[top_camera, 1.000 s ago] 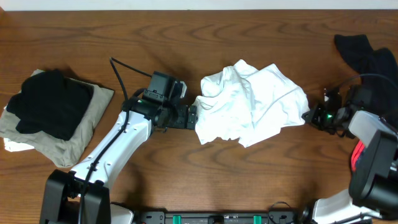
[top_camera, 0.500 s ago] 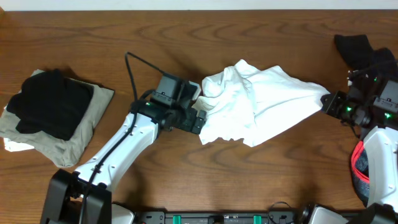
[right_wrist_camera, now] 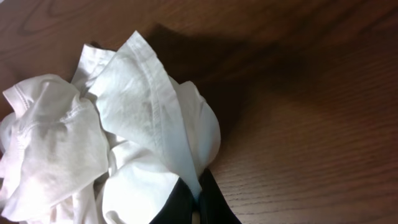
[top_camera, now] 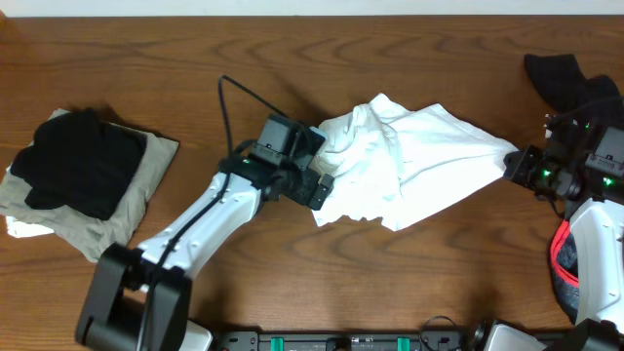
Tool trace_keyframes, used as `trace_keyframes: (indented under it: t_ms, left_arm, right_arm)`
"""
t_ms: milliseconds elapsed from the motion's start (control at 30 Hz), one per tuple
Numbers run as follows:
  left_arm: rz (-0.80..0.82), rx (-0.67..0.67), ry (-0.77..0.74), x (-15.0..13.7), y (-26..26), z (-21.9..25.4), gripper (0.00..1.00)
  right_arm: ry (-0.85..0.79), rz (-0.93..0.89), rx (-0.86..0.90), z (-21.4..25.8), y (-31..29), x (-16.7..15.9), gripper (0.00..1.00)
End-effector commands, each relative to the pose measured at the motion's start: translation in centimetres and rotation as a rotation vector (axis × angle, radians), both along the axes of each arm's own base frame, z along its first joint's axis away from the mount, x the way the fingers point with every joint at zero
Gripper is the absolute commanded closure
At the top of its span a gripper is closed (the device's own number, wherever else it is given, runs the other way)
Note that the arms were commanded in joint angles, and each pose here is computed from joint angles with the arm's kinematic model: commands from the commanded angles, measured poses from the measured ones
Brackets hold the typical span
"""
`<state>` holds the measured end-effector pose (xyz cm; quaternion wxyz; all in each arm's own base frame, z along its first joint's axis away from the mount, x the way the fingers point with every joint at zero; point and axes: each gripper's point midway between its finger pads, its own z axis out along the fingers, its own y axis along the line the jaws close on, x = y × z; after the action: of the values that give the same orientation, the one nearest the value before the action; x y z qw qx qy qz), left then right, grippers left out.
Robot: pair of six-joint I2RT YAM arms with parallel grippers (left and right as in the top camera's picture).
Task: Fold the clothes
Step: 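Grasp the T-shirt's left edge with the left gripper, right edge with right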
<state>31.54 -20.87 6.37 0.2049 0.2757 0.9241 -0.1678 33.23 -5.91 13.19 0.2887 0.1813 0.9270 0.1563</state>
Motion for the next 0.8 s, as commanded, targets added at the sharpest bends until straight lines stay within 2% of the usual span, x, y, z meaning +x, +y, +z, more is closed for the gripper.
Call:
trace_keyframes:
  t_ms: [0,67,267,367,500,667,767]
  left_arm:
    - [-0.07,0.027,-0.008,-0.3,-0.7,-1.1,0.04]
    - [-0.077,0.024,-0.017,-0.1,-0.9,-1.2,0.09]
    - [-0.076,0.005,-0.056,0.7,-1.4,-0.7,0.35]
    - [-0.076,0.001,-0.063,0.9,-1.4,-0.7,0.44]
    - [-0.076,-0.002,-0.07,1.0,-1.5,-0.6,0.45]
    - [-0.053,0.022,-0.109,1.9,-1.1,-0.4,0.27]
    - [-0.036,0.044,-0.131,2.4,-0.8,-0.4,0.25]
  right_arm:
    - [-0.014,0.016,-0.01,0.6,0.6,0.3,0.99]
    - [-0.013,0.015,-0.012,0.6,0.5,0.3,0.99]
    - [-0.013,0.014,-0.014,0.6,0.5,0.3,0.99]
    - [-0.013,0.014,-0.014,0.6,0.5,0.3,0.99]
    - [-0.012,0.014,-0.013,0.6,0.5,0.3,0.99]
    - [-0.01,0.014,-0.012,0.5,0.5,0.2,0.99]
    - [-0.009,0.014,-0.012,0.5,0.5,0.2,0.99]
